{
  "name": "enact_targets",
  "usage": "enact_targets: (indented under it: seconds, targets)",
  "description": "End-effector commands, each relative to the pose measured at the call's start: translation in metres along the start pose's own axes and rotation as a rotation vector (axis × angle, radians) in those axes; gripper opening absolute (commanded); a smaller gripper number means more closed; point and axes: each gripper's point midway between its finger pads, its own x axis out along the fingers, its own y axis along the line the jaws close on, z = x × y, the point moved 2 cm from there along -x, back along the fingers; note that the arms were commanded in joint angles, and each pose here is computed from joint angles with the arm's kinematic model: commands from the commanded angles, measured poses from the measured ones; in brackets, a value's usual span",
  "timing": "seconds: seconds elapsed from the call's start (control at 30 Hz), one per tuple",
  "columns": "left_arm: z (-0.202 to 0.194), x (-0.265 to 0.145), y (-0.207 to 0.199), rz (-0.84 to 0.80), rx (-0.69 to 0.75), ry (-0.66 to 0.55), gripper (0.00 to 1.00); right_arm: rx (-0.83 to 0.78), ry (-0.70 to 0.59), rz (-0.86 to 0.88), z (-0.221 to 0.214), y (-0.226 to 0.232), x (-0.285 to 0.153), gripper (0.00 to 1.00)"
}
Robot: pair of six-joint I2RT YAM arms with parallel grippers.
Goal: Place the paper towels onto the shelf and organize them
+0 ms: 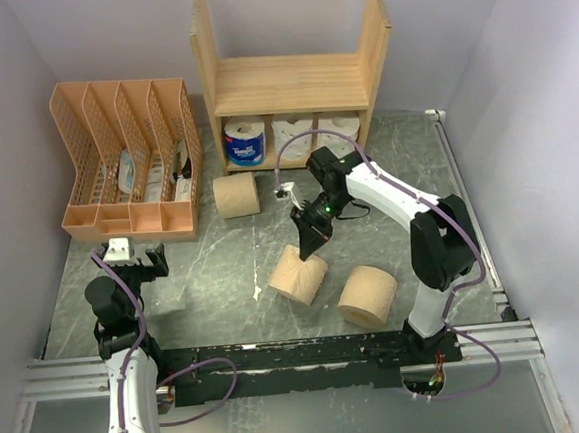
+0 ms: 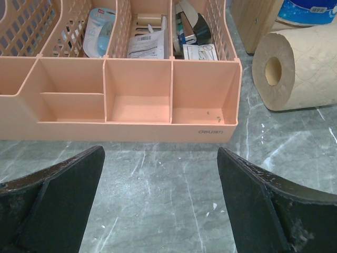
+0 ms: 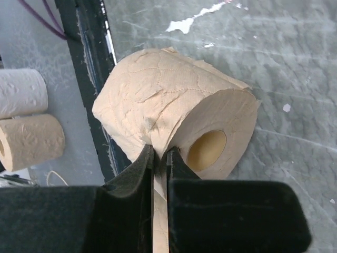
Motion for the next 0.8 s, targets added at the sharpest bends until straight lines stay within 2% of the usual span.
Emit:
enact_targets:
  seconds: [0.0, 0.07, 0.17, 0.4, 0.57, 0.77]
  targets:
    - [-0.032, -0.004, -0.002, -0.005, -0.018, 0.054, 1.0, -0.204, -0.005, 0.015, 0.015, 0.052, -0.019, 0.0]
    - [-0.032, -0.004, -0.002, -0.006, -0.018, 0.055, 1.0, -0.305, 0.006, -0.089, 0.021, 0.061, -0.027, 0.0]
    - [-0.032, -0.004, -0.002, -0.004, -0.018, 0.055, 1.0, -0.418, 0.012, -0.356, 0.033, 0.049, -0.041, 0.0]
    - [-0.032, -0.004, -0.002, -0.006, -0.018, 0.054, 1.0, -0.545, 0.065, -0.79, 0.05, 0.017, -0.09, 0.0]
    - [-0.032, -0.004, -0.002, -0.006, -0.018, 0.055, 1.0, -0.63, 0.08, -0.984, 0.077, 0.017, -0.136, 0.0]
    - [-0.033, -0.004, -0.001, -0.005, -0.021, 0.06, 1.0, -0.737, 0.003, -1.104, 0.112, 0.039, -0.184, 0.0]
